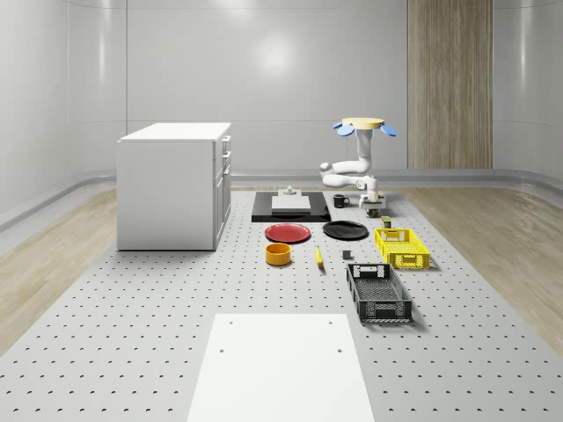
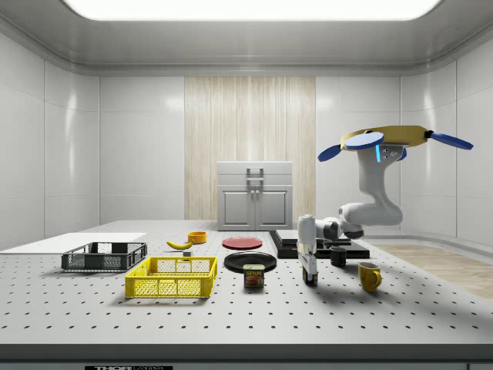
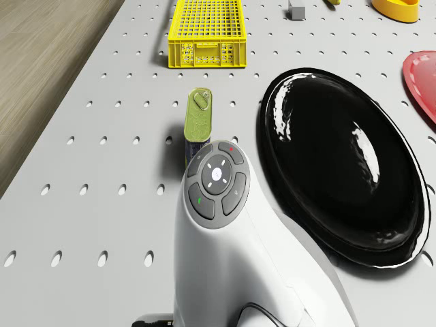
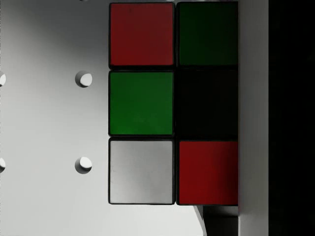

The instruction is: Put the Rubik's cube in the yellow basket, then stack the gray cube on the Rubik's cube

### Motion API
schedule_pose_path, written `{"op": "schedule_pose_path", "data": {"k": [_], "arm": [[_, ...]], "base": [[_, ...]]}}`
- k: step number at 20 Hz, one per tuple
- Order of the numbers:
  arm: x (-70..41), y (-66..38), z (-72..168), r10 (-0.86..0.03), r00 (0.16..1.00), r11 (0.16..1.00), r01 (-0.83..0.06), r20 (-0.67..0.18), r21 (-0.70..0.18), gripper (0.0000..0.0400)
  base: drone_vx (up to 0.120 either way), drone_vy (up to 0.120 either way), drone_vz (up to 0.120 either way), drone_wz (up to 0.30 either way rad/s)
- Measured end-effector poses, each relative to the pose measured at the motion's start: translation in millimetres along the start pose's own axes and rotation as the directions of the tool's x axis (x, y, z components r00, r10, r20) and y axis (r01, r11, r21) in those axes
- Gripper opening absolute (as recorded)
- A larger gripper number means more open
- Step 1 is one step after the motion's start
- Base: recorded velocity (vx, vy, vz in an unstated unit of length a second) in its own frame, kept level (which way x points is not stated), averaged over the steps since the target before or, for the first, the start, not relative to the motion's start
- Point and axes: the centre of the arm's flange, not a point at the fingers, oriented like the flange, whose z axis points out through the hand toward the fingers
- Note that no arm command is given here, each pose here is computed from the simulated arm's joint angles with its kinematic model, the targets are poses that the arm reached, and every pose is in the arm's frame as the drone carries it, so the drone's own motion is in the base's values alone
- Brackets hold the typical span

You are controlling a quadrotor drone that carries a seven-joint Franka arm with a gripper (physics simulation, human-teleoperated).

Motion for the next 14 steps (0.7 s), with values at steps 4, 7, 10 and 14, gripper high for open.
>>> {"op": "schedule_pose_path", "data": {"k": [4,7,10,14], "arm": [[0.0,0.0,-12,0.001,1.0,1.0,-0.001,0.0,0.0,0.0327],[0.0,0.0,-21,0.002,1.0,1.0,-0.002,0.0,0.0,0.0326],[0.0,0.0,-26,0.002,1.0,1.0,-0.002,0.0,0.0,0.0326],[0.0,0.0,-30,0.002,1.0,1.0,-0.002,0.0,0.0,0.0325]], "base": [[0.0,0.0,0.05,0.0],[0.0,0.0,0.12,0.0],[0.04,0.0,0.12,0.0],[0.12,0.0,0.12,0.0]]}}
